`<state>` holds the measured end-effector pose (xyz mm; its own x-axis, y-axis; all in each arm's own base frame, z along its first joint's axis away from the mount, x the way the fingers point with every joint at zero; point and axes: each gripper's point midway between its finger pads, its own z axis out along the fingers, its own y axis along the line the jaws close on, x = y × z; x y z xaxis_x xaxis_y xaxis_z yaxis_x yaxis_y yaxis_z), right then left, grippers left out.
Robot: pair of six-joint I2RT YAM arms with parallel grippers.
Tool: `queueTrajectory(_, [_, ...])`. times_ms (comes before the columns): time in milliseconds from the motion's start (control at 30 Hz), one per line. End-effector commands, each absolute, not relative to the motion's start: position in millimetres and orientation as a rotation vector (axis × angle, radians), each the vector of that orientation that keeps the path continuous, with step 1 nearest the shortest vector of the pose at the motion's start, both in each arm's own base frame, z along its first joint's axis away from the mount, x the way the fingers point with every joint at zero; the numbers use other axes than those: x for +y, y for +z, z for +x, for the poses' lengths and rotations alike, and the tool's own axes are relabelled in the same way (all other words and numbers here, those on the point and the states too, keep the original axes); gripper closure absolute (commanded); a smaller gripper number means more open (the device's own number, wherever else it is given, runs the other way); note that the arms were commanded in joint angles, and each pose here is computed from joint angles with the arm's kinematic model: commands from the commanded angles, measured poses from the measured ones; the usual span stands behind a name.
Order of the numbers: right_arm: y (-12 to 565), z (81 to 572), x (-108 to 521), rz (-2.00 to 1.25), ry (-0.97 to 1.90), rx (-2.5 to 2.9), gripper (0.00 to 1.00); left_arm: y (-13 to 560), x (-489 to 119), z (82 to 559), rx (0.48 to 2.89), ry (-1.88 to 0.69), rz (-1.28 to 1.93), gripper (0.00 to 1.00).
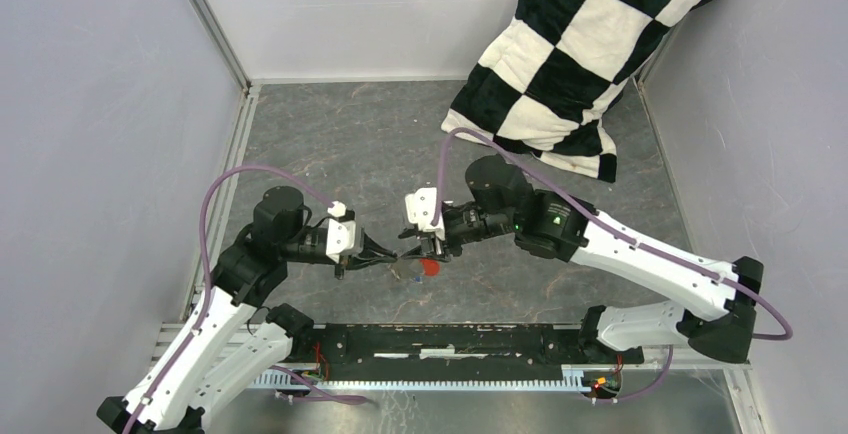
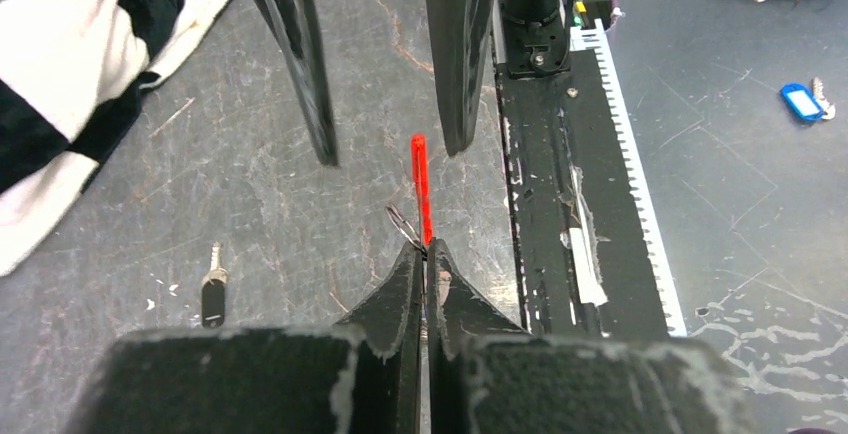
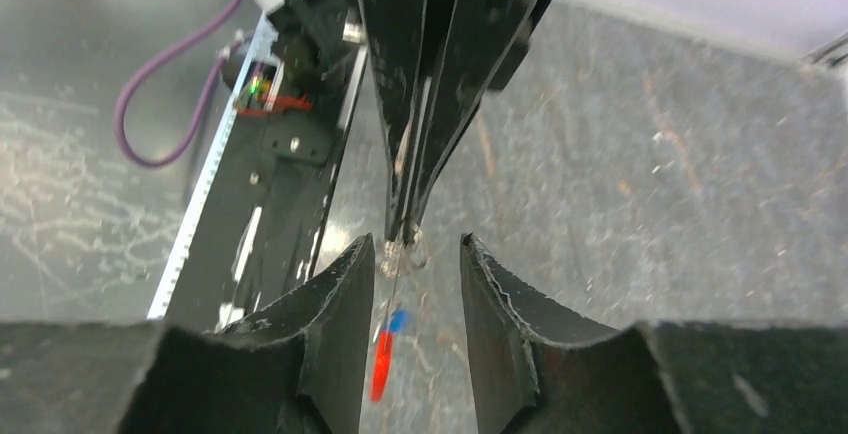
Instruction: Put the keys on the keyring
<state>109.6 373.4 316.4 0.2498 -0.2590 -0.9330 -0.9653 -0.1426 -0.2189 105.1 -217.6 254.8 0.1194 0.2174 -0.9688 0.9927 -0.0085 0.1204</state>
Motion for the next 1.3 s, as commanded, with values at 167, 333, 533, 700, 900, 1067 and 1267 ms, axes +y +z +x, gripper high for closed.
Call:
queueTrajectory(167, [303, 101, 376, -1.74, 0.977, 1.163, 0.58, 274, -213, 99, 1.023, -0.853, 1.565, 0.98])
queueTrajectory(333, [305, 102, 384, -1.739, 1.001, 1.15, 0.58, 269, -212, 95, 0.995, -0.847, 1.619, 0.98])
queueTrajectory(533, [298, 101, 390, -1.759, 1.023, 1.152, 0.59, 271, -211, 93, 0.963, -0.833, 1.629, 0.98])
queueTrajectory(700, [296, 101, 395, -1.766, 1.037, 1.147, 0.64, 274, -210, 91, 0.951, -0.832, 1.627, 0.98])
queueTrajectory(900, [298, 96, 399, -1.772, 1.086, 1.126, 0.95, 273, -211, 91, 0.948, -0.832, 1.63, 0.98])
queueTrajectory(1067, [299, 95, 395, -1.729, 1.084, 1.131, 0.99, 271, -209, 100, 1.007, -0.802, 1.607, 0.68])
queueTrajectory(1267, [303, 108, 378, -1.569, 0.989, 1.166, 0.99, 284, -202, 121, 1.124, -0.705, 1.449, 0.31])
